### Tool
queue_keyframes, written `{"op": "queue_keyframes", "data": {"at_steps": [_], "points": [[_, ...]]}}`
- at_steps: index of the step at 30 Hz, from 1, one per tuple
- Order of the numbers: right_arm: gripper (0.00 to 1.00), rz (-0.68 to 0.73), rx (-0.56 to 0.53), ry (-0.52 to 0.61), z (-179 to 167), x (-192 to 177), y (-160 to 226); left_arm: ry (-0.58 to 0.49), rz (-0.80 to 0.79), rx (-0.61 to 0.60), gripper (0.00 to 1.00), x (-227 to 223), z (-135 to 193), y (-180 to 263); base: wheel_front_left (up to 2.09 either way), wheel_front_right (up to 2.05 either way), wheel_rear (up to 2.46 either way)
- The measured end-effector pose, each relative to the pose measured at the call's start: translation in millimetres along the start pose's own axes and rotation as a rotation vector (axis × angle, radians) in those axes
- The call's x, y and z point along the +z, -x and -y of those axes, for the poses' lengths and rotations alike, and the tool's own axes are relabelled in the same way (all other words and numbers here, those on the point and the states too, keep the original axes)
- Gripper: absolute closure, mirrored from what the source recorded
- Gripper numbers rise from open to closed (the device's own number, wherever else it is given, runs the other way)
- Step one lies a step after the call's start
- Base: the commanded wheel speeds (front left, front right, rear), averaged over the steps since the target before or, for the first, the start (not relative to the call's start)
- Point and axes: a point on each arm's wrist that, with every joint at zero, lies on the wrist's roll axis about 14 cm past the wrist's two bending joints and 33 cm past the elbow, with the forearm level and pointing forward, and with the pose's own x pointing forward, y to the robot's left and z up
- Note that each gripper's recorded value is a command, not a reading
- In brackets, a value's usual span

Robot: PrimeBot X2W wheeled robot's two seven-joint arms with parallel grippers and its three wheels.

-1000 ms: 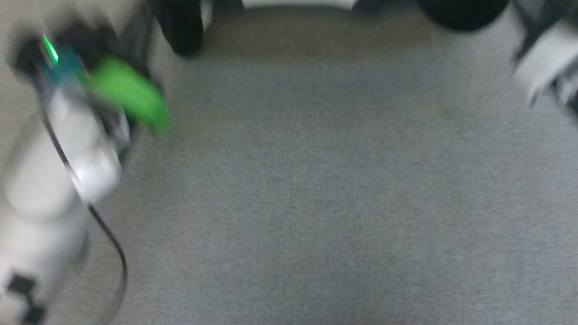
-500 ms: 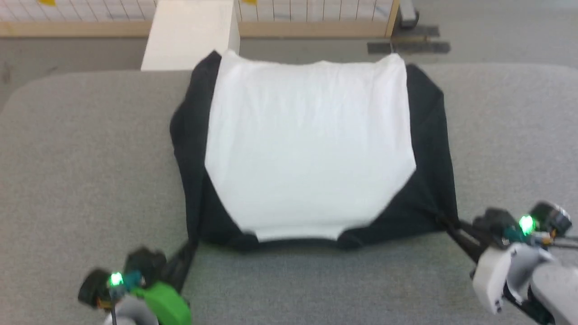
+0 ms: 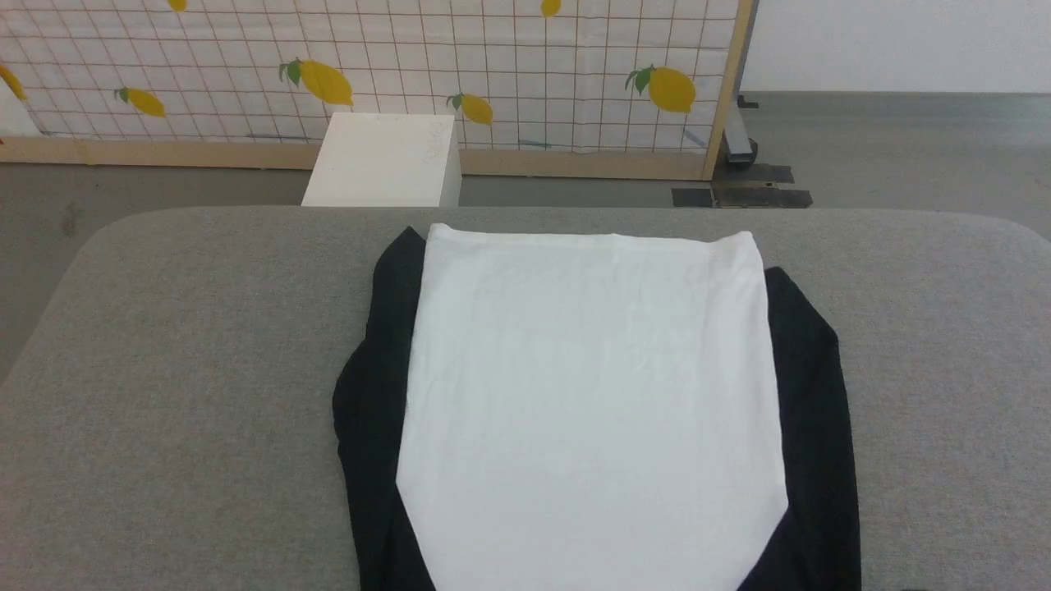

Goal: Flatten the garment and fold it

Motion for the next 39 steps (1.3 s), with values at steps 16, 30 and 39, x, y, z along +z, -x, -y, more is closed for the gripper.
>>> {"op": "queue_keyframes", "data": {"at_steps": [16, 30, 39], "points": [[0.00, 0.082, -0.070, -0.091, 0.0, 15.2, -3.5, 0.045, 0.020, 0.021, 0.00, -3.0, 0.1, 4.1, 0.00, 0.00, 0.00], [0.00, 0.565, -0.321, -0.075, 63.2, 150.8, 25.0, -0.107, 0.544, 0.271, 0.00, 170.5, -79.5, 26.7, 0.00, 0.00, 0.00], [0.00, 0.851, -0.483, -0.182, 87.6, 204.2, 36.9, -0.208, 0.757, 0.373, 0.00, 281.3, -119.0, 5.1, 0.00, 0.00, 0.00]]}}
